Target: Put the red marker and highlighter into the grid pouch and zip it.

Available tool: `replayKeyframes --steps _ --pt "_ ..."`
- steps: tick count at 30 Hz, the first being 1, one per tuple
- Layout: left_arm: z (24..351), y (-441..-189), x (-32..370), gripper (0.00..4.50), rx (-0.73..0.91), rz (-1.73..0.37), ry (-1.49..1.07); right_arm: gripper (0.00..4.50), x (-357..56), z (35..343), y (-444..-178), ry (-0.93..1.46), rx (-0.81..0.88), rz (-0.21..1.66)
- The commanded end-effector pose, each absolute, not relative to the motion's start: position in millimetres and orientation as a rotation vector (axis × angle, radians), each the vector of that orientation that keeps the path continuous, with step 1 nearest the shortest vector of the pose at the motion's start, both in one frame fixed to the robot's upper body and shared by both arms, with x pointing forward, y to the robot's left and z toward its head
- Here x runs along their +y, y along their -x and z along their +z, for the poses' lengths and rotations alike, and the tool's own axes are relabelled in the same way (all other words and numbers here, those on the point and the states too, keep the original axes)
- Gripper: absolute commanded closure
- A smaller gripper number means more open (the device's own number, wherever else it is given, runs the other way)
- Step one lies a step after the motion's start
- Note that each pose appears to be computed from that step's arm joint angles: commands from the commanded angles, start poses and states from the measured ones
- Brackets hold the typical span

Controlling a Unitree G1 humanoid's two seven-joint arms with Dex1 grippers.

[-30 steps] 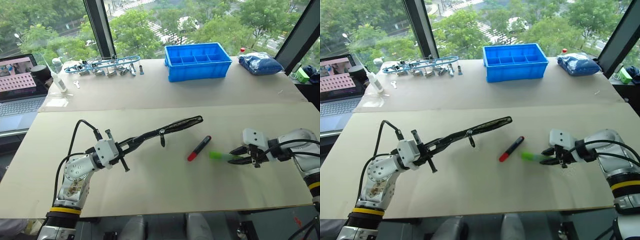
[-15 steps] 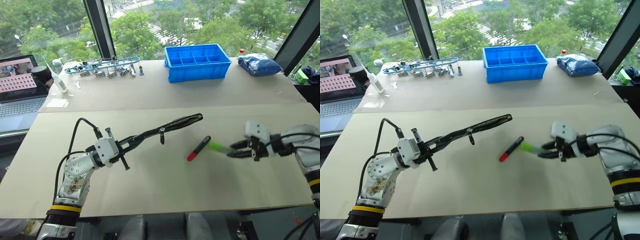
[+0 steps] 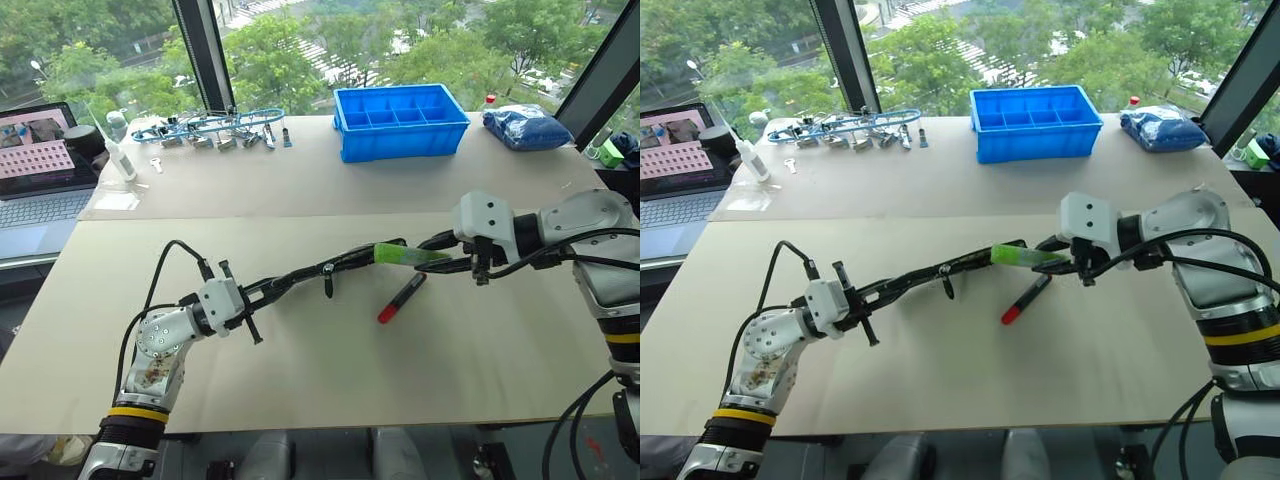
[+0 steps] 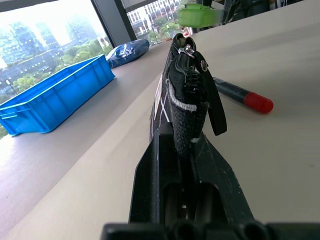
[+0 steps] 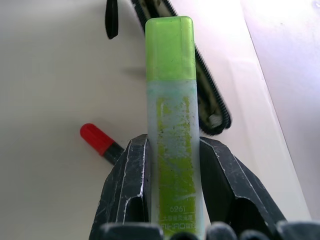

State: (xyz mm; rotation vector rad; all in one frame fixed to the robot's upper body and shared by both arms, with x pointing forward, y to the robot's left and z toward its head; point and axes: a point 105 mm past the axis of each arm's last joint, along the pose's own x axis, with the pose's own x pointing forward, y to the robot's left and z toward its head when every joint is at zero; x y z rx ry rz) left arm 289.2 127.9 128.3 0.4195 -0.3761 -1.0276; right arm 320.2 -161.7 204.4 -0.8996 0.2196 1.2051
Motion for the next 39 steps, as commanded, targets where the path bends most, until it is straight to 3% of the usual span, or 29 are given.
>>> replayKeyframes --steps 1,12,24,39 --pt "136 -288 123 4.5 -0.429 -1.037 -0.445 3.5 -162 211 -323 0.971 0.203 1.179" --pt "136 -287 118 4.5 -0.438 -1.035 -0.437 3.5 -176 201 -326 1.122 0.267 1.162" --pt "136 -288 120 4.5 -0.439 -1.021 -0.427 3.5 -160 214 -307 1.036 0.214 1.272" --pt "129 -280 115 4.5 -0.443 -1.062 -0.484 3.5 -174 196 -322 1.096 0.321 1.213"
